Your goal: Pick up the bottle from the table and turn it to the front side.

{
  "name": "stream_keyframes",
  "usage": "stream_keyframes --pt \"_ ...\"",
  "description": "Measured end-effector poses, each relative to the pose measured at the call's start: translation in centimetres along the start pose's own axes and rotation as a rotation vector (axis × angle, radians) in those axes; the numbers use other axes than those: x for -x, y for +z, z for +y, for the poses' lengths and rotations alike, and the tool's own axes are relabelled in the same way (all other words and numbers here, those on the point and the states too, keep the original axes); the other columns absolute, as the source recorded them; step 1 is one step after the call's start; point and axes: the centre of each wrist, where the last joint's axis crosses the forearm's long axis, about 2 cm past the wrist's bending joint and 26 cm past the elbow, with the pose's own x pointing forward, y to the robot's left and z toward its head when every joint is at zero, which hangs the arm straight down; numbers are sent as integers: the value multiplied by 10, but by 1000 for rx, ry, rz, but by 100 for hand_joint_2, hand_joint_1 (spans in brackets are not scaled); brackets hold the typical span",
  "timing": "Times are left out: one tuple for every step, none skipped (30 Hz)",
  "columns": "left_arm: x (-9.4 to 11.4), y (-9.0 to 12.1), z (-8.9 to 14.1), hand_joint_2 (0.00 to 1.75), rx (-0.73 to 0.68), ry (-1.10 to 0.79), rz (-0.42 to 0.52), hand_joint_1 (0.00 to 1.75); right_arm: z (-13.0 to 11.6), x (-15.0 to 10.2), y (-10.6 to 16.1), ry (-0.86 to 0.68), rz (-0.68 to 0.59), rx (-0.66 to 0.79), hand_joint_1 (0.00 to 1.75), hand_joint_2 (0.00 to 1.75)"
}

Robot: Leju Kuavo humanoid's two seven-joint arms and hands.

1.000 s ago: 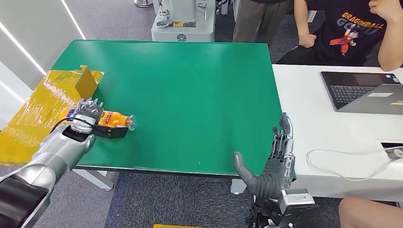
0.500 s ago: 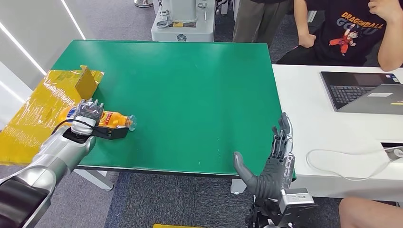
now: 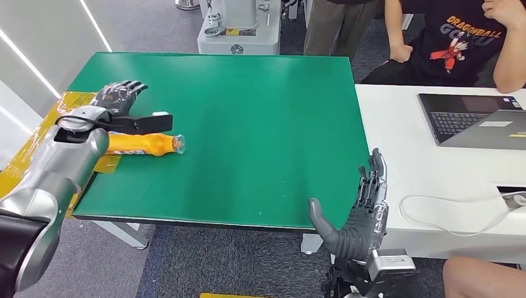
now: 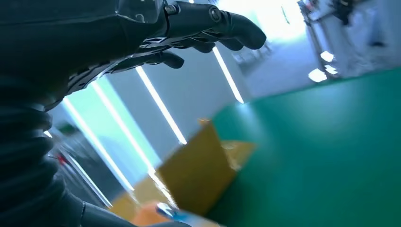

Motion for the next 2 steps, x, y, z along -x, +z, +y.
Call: stream_keyframes --pt "1 -1 14 175 20 90 -57 0 0 0 0 -2 -3 7 0 175" --pt "1 -1 21 175 31 138 -90 0 0 0 0 -4 -4 10 0 175"
